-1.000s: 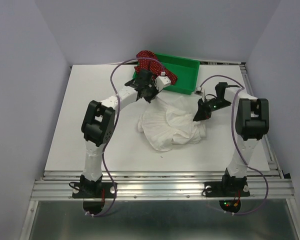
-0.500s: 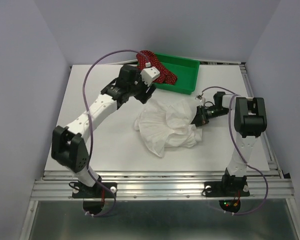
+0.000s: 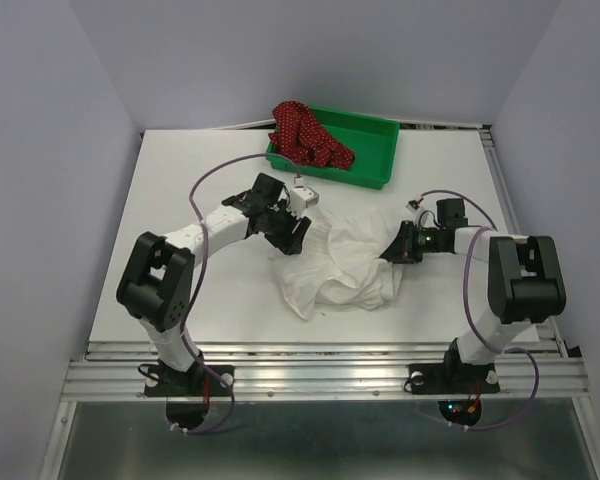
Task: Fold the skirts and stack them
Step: Fold the skirt
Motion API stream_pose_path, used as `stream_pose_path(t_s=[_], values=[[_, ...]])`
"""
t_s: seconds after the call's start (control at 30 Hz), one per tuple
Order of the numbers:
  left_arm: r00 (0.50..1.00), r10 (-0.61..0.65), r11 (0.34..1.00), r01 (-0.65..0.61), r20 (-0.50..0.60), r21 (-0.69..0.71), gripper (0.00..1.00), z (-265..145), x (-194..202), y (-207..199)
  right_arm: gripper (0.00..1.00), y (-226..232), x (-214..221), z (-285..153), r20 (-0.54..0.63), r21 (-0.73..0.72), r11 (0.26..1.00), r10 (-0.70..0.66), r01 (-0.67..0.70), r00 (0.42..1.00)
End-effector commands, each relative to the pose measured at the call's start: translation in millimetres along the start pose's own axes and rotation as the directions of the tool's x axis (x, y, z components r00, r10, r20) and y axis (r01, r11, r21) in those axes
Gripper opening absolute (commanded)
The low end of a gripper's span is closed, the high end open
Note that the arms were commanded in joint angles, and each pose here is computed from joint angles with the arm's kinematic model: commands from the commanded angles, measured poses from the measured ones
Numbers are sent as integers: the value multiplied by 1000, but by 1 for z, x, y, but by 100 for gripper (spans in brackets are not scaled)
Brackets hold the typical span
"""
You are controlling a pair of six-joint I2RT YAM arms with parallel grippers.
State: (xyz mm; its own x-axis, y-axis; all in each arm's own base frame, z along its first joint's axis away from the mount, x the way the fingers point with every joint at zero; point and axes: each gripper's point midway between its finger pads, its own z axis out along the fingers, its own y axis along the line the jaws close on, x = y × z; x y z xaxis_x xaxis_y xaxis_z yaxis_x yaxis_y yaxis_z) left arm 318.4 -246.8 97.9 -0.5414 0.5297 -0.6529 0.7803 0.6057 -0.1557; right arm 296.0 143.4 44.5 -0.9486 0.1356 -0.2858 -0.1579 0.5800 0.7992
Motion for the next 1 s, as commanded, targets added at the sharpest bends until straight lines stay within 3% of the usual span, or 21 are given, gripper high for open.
stream_pose_path(t_s=[0.0,0.07,0.17,0.27,0.33,0.4,0.47,0.57,0.7,0.77,0.87,0.97], values=[[998,-46,997,47,-30,54,63,21,0,-3,24,28,-33,-14,115,49,986,-166,161,979],[996,-63,997,66,-62,44,61,36,6,4,59,34,-25,-26,78,82,976,-210,204,975],[993,-55,998,54,-102,-11,60,49,8,21,73,39,-33,-45,81,188,958,-237,219,968],[989,-4,997,-8,-151,-80,56,57,12,44,80,40,-52,-63,121,278,927,-292,250,949],[985,71,990,-89,-158,-113,53,57,9,58,80,38,-68,-72,148,331,906,-325,263,934],[972,164,973,-188,-168,-133,53,58,1,71,73,27,-73,-66,136,333,914,-288,230,948],[957,206,954,-243,-206,-174,52,58,2,91,59,19,-64,-49,90,259,946,-222,193,971],[939,295,918,-330,-176,-220,54,47,-26,109,49,19,-52,-33,68,165,982,-109,96,992],[913,404,863,-400,-54,-309,63,4,-87,113,49,36,-47,-23,95,17,998,-61,60,994],[880,474,829,-431,39,-356,71,-33,-118,98,50,45,-56,-25,150,-17,996,-90,93,985],[855,516,792,-453,51,-408,73,-66,-133,72,49,51,-74,-26,203,-15,994,-106,111,973],[825,562,788,-513,60,-340,76,-64,-127,-1,44,39,-73,-18,198,-11,999,-44,47,979]])
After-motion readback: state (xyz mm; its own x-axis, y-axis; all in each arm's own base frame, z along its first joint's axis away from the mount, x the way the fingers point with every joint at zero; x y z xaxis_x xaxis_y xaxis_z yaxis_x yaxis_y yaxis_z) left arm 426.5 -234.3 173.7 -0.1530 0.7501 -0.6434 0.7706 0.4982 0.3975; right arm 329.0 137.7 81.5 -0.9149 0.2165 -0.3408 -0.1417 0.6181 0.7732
